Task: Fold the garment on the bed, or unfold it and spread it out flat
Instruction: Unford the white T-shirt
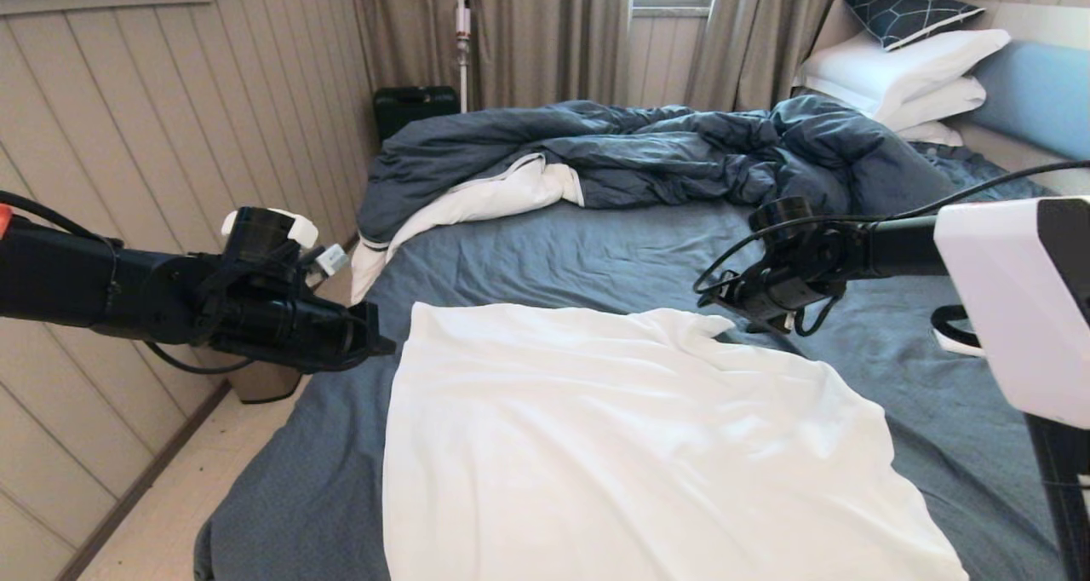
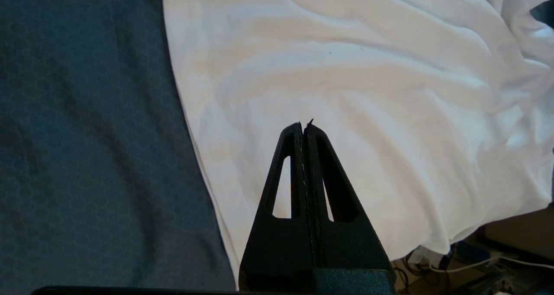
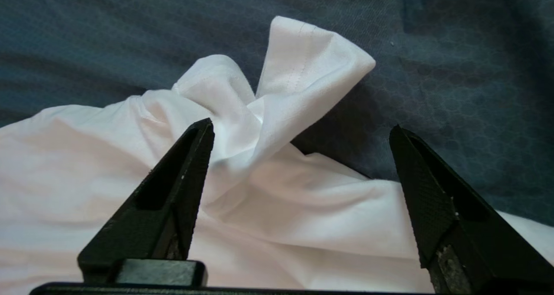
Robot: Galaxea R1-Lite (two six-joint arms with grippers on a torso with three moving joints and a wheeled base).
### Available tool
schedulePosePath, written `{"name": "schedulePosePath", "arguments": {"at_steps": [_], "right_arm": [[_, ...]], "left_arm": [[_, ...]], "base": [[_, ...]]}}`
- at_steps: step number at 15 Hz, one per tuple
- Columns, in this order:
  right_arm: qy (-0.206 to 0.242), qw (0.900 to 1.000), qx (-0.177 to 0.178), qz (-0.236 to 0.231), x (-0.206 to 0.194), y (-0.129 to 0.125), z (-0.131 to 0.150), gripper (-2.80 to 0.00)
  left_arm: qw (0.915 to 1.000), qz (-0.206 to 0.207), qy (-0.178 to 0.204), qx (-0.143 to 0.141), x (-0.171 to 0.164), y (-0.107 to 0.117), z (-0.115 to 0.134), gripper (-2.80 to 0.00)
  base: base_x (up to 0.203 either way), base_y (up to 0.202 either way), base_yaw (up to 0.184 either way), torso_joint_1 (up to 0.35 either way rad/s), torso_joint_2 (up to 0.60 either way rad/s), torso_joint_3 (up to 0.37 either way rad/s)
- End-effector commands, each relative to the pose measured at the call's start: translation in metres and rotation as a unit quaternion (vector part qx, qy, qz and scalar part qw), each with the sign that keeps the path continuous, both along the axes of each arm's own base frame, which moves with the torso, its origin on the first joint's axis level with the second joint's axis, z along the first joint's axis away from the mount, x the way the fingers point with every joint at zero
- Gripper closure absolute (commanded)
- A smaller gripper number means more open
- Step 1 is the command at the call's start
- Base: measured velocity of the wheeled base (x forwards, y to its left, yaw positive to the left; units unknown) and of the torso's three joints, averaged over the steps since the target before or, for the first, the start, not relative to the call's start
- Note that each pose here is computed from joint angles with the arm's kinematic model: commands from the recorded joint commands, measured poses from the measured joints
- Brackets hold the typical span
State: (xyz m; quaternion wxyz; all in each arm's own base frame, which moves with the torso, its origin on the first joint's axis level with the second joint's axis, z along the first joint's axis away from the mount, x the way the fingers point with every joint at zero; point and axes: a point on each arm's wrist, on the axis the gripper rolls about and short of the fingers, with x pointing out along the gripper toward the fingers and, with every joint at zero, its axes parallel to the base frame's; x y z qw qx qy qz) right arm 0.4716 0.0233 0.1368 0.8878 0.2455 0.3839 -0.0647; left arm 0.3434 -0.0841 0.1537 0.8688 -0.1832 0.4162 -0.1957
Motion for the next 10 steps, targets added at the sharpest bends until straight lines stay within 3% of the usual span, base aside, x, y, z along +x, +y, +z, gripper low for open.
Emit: {"name": "schedulePosePath", "arguments": {"at_steps": [1, 7, 8, 10], "right_arm": [[0.012, 1.0, 0.001, 0.0, 0.004, 0.001, -0.012, -2.8], [-0.001, 1.0, -0.002, 0.003, 0.015, 0.004, -0.029, -2.8], [-0.002, 1.0, -0.003, 0.002, 0.016, 0.004, -0.03, 0.0], [-0.003, 1.0, -0.005, 0.0, 0.016, 0.003, -0.031, 0.0]], "left_arm": [[1.0, 0.0, -0.004, -0.002, 0.002, -0.001, -0.003, 0.0], [0.9999, 0.002, -0.015, -0.007, 0.004, -0.001, -0.005, 0.0], [0.9998, 0.002, -0.016, -0.007, 0.004, -0.001, -0.004, 0.0], [0.9999, 0.002, -0.014, -0.007, 0.006, -0.001, -0.006, 0.0]], "base": [[0.0, 0.0, 0.0, 0.0, 0.0, 0.0], [0.0, 0.0, 0.0, 0.0, 0.0, 0.0], [0.0, 0.0, 0.0, 0.0, 0.0, 0.0], [0.0, 0.0, 0.0, 0.0, 0.0, 0.0]]}}
